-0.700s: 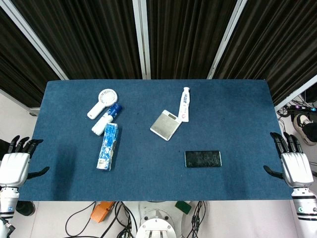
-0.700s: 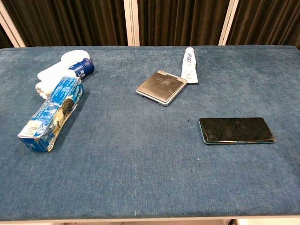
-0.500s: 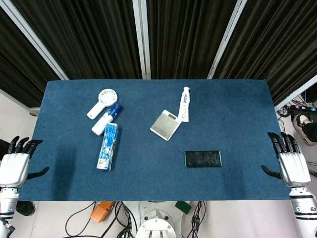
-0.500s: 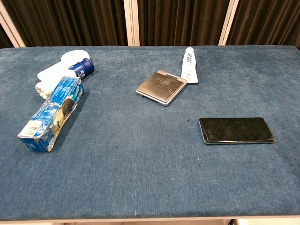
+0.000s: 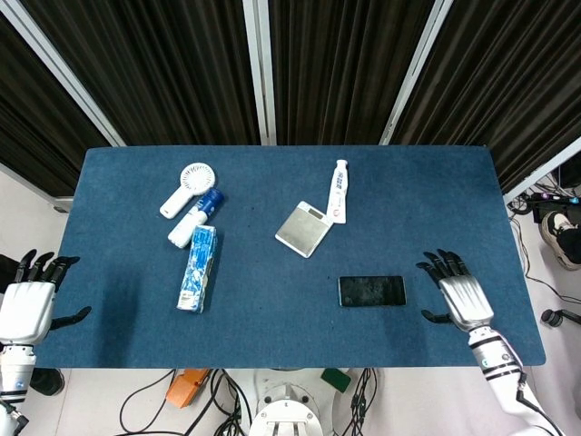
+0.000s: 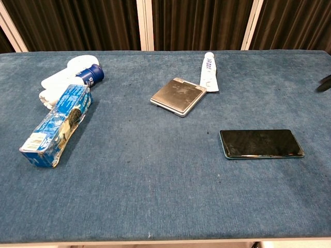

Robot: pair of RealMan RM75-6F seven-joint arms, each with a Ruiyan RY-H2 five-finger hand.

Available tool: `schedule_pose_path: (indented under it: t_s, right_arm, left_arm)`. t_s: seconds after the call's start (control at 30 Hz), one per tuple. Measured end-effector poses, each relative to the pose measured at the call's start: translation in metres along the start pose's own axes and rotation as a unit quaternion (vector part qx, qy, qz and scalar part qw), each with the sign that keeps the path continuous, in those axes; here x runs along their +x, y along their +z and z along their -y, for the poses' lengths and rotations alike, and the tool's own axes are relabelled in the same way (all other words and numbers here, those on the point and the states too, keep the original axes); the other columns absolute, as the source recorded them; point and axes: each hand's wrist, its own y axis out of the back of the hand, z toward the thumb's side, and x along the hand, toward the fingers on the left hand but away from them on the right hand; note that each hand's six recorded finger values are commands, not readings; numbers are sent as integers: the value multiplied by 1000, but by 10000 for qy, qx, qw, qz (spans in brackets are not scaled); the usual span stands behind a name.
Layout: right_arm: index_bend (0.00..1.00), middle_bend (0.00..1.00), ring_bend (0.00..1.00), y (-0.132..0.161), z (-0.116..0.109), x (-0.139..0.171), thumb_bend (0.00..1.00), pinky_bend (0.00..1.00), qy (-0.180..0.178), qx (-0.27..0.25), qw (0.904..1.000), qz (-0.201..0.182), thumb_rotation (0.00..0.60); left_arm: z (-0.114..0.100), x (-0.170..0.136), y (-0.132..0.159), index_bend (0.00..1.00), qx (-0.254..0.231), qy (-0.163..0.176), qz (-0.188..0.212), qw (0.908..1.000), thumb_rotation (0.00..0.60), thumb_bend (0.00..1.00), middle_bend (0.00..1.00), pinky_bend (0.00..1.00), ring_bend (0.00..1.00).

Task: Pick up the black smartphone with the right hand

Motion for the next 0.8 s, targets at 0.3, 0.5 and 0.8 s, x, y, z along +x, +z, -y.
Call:
schedule_pose_path:
  t_s: [0.3,0.5,0.8]
  right_arm:
    - [357,121,0,31,25,-35,238,89,251,-20,9993,-287,600]
    - [358,121,0,41,42,-45,239,88,529,98,9979,-364,600]
    - [358,121,0,48,58,-55,238,87,751,178,9962,-416,600]
  left_arm:
    - [5,1,-2,200,-19,-68,-33,10000,600,86,216,0,132]
    - [8,2,-4,200,-27,-112,-50,9999,600,87,217,0,132]
    - [9,3,-5,200,-8,-129,-62,9999,600,87,216,0,132]
